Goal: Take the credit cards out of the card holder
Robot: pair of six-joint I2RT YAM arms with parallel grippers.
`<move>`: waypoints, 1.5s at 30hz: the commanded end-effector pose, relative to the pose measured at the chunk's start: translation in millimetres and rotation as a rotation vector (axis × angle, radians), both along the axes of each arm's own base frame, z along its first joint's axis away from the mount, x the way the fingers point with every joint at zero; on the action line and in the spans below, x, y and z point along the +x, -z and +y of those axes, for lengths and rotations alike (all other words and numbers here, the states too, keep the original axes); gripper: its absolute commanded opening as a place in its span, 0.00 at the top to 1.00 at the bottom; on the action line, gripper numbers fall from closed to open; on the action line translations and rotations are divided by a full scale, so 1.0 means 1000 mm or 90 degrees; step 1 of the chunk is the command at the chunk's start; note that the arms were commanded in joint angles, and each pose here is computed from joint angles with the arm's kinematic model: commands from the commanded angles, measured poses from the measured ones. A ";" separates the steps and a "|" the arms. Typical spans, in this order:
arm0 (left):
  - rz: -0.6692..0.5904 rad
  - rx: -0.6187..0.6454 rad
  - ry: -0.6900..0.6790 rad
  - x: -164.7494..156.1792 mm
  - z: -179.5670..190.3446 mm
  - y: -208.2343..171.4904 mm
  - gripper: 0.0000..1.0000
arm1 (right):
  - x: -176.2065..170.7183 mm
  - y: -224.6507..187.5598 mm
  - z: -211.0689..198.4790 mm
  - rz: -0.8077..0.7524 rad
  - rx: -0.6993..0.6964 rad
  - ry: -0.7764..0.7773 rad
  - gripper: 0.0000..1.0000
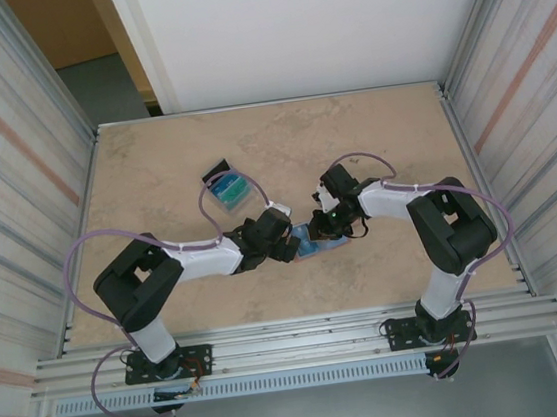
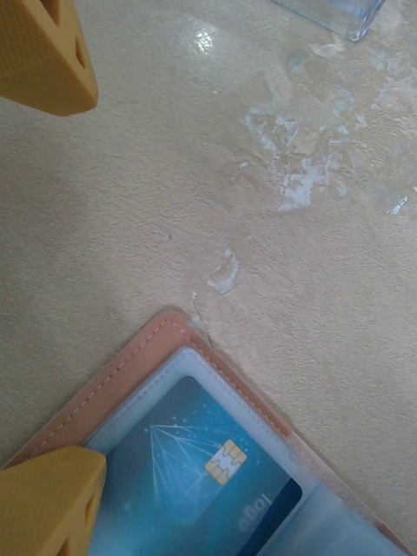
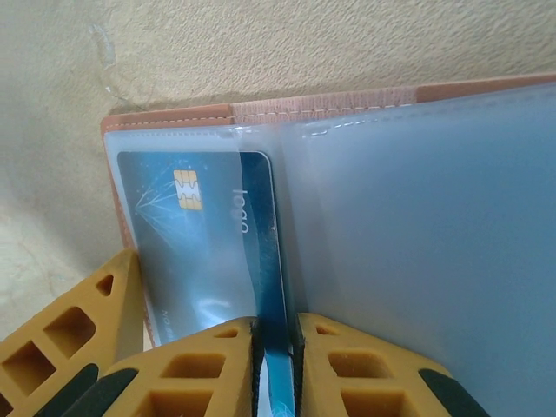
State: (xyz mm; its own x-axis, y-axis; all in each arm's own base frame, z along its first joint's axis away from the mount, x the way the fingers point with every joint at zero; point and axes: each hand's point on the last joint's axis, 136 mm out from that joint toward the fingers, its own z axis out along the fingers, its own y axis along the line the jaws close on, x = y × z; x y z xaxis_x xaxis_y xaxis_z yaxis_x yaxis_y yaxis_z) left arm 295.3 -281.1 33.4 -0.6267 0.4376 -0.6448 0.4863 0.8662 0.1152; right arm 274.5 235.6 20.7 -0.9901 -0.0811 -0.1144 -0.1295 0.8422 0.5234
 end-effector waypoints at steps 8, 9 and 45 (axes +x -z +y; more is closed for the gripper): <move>0.016 0.024 0.001 -0.002 0.000 0.009 0.01 | -0.013 0.007 0.009 0.050 0.096 -0.014 0.84; 0.017 0.025 0.001 -0.003 0.000 0.009 0.01 | -0.013 0.006 0.010 0.051 0.104 -0.015 0.84; 0.020 0.049 -0.004 -0.004 0.007 0.009 0.01 | -0.001 -0.013 -0.006 0.042 0.203 0.030 1.00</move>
